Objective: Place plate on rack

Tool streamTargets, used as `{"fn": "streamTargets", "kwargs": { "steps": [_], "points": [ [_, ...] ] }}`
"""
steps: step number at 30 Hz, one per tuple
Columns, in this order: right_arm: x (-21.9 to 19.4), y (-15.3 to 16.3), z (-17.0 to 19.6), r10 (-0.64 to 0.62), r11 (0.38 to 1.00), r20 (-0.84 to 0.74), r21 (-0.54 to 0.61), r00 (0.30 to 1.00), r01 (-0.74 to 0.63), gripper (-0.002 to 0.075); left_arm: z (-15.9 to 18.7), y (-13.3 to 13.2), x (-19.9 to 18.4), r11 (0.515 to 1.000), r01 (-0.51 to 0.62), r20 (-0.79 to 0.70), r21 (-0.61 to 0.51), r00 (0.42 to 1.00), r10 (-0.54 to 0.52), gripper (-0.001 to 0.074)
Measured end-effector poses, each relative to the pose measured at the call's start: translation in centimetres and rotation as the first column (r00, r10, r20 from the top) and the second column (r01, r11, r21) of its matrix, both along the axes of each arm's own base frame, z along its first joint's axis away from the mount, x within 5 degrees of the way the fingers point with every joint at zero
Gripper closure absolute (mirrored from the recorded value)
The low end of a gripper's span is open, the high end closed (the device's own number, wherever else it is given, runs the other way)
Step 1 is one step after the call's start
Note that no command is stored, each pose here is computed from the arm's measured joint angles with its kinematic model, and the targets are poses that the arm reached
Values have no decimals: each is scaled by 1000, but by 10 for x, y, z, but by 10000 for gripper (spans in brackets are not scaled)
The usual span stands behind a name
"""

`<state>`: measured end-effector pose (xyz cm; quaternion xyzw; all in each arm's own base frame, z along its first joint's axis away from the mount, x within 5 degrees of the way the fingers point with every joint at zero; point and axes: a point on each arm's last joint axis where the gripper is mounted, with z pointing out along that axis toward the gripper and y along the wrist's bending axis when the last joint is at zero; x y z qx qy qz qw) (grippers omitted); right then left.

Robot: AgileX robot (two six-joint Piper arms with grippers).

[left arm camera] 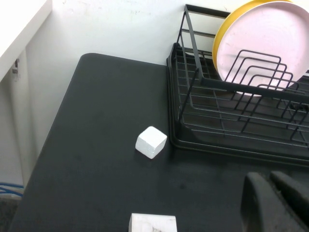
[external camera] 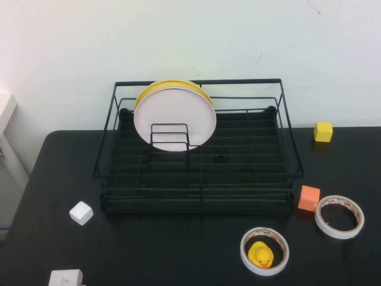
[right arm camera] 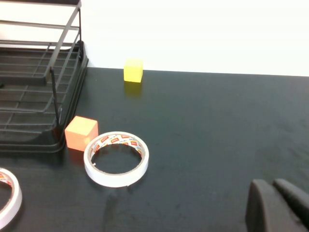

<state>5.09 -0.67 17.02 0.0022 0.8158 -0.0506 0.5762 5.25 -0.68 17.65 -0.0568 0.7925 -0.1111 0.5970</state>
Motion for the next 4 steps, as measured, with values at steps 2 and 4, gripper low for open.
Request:
{"fn": "streamTargets", "kwargs": {
  "steps": [2, 4],
  "points": [
    [0, 0, 0, 0, 1000, 0, 0, 1000, 0, 728, 0, 0, 0, 1000, 0, 0, 0, 1000, 0, 736],
    [0, 0, 0, 0, 1000, 0, 0, 1000, 0, 728, 0, 0, 0, 1000, 0, 0, 0, 1000, 0, 736]
  ]
}}
